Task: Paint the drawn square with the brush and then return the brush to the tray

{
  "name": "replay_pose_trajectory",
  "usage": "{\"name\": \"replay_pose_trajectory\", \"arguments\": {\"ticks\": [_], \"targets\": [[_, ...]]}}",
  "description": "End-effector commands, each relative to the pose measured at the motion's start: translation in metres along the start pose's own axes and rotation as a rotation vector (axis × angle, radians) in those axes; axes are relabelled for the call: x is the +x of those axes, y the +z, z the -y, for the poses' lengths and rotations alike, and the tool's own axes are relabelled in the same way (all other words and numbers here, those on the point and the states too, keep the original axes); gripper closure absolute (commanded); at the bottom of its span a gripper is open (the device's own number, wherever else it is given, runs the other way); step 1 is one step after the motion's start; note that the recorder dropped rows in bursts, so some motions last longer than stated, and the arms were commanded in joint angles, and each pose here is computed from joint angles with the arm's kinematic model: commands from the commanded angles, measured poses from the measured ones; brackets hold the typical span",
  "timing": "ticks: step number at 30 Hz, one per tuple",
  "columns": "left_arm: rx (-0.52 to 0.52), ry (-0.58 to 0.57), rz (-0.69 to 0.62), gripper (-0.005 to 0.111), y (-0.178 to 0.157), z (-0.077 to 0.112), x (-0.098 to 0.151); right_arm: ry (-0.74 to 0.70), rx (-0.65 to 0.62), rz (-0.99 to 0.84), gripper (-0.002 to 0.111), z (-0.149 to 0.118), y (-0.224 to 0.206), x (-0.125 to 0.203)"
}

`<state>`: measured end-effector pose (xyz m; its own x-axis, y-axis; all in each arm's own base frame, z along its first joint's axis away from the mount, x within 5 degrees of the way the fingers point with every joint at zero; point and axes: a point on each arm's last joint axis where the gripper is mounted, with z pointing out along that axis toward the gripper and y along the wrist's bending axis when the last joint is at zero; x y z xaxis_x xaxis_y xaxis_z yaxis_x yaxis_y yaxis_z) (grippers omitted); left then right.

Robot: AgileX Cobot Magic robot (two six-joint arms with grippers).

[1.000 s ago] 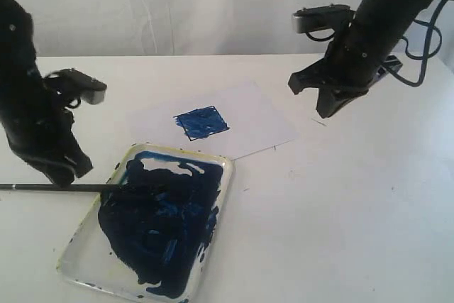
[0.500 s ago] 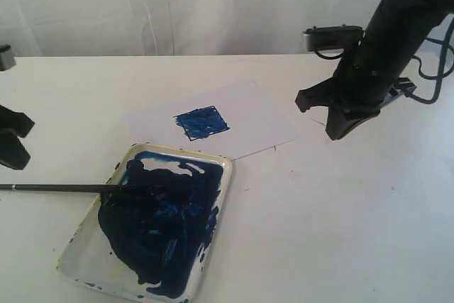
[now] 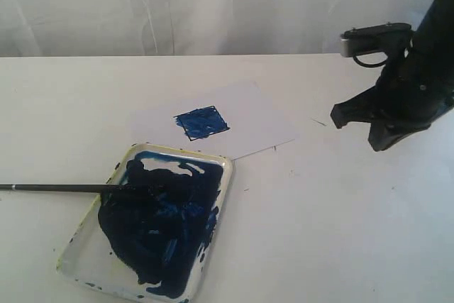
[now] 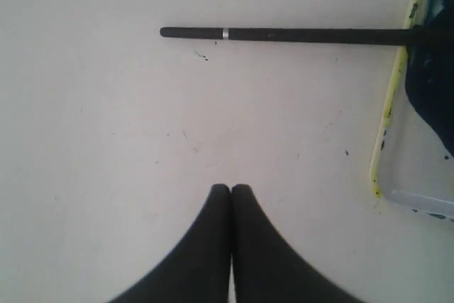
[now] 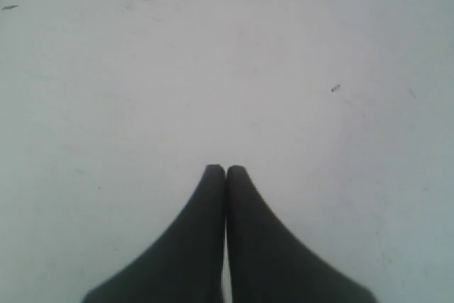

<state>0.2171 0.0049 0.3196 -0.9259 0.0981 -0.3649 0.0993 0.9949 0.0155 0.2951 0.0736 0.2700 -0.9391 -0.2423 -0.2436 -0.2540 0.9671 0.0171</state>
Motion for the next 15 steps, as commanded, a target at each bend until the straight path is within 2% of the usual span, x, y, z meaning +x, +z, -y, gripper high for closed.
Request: {"name": "replay_pose_trajectory", "arguments": {"ticks": [1,9,15], "targets": [[0.004,-0.015,0.034,0.107,-0.023,0.003,0.017,0.012,0.004,0.029,0.108,0.002,-0.011,0.016],[-0.032,0.009,0.179,0.107,-0.066,0.008,0.046,0.011,0.003,0.183,0.108,0.0,-0.051,0.052],[-0.054,0.015,0.351,0.107,-0.107,0.015,0.085,0.008,0.006,0.377,0.108,-0.002,-0.086,0.091]]}}
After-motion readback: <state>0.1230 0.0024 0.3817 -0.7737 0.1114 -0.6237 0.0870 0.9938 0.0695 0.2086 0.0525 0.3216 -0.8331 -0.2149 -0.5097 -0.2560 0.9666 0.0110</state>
